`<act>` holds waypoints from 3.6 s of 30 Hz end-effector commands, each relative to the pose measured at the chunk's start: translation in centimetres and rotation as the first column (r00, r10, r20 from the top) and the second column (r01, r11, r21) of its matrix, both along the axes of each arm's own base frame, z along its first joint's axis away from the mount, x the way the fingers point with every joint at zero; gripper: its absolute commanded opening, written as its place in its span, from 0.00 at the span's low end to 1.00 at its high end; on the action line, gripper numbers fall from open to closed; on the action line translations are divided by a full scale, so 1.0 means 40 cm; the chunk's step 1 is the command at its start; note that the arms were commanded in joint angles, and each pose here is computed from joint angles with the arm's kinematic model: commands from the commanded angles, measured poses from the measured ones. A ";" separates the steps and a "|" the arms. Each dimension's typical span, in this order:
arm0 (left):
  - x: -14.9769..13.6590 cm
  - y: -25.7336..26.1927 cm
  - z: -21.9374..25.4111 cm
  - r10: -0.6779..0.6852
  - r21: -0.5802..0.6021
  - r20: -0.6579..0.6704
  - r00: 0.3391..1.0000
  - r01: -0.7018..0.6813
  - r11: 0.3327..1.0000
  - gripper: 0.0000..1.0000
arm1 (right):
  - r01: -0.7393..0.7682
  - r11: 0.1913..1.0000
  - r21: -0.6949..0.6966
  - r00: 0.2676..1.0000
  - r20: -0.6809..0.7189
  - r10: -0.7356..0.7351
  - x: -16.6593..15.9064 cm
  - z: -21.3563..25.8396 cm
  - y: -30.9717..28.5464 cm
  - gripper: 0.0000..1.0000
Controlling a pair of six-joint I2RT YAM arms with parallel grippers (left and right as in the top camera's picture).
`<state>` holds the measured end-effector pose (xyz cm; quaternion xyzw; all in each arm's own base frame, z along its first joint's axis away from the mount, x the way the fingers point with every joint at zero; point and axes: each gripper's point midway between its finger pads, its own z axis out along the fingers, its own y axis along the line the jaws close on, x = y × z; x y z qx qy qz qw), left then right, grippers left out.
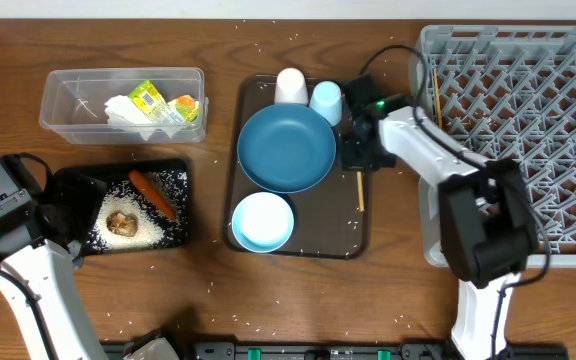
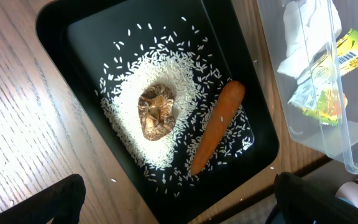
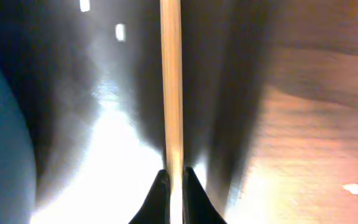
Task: Sort waste into correct bins and load items into the dishwasher rack
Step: 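Carry the chopstick to the dish rack and insert it upright, then move the right gripper to the small light-blue bowl on the brown tray, then grasp the small light-blue bowl rim with the right gripper and lift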
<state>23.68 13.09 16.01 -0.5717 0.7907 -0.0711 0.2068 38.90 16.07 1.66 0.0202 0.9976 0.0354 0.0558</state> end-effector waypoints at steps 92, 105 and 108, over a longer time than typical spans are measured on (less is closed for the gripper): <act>-0.009 0.005 -0.003 0.014 0.006 -0.009 1.000 -0.014 1.000 0.98 | -0.560 0.815 0.150 0.826 0.177 0.536 -0.320 0.186 0.546 0.72; -0.009 0.005 -0.003 0.014 0.006 -0.009 1.000 -0.014 1.000 0.98 | -0.566 0.824 0.004 0.814 0.160 0.559 -0.386 0.073 0.598 0.70; -0.009 0.005 -0.003 0.014 0.006 -0.009 1.000 -0.014 1.000 0.98 | -0.567 0.824 -0.004 0.815 0.146 0.561 -0.385 0.044 0.599 0.68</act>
